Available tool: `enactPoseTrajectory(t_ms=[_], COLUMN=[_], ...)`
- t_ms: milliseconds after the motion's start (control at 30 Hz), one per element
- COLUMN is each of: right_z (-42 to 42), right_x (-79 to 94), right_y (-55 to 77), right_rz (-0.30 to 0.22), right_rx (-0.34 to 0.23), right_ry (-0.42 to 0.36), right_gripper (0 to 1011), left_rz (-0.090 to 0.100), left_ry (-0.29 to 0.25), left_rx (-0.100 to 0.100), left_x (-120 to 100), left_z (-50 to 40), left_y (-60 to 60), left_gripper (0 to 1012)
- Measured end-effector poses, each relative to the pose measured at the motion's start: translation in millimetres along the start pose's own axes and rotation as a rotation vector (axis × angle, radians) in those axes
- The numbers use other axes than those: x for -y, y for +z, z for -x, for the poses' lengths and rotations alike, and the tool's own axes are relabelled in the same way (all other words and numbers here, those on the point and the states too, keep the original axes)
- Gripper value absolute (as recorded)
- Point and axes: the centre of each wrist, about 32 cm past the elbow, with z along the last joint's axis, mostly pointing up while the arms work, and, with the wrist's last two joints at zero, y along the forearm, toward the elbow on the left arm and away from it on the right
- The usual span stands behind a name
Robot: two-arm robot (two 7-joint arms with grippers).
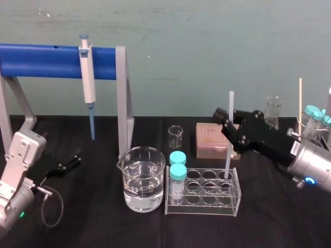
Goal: Pick up the stirring rod with one hand, then place it down.
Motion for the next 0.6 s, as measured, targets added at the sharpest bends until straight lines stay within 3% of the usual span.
enactPoseTrajectory(t_ms=[233,600], right_z=[3.6,1.4], right_x=[8.9,13.2], right_y=[-8.3,-22.6], right_rz=[0.025,0.061], right_rx=[-0.022,-0.007], right_ry=[-0.008,-0.022], right_gripper=[58,58], left_rz=[0.000,0.000], left_ry=[0.000,0.000], left_rx=[0.000,0.000], left_x=[0,0], left_z=[0.0,0.0], left_y=[0.0,0.0], left_gripper=[1000,1000])
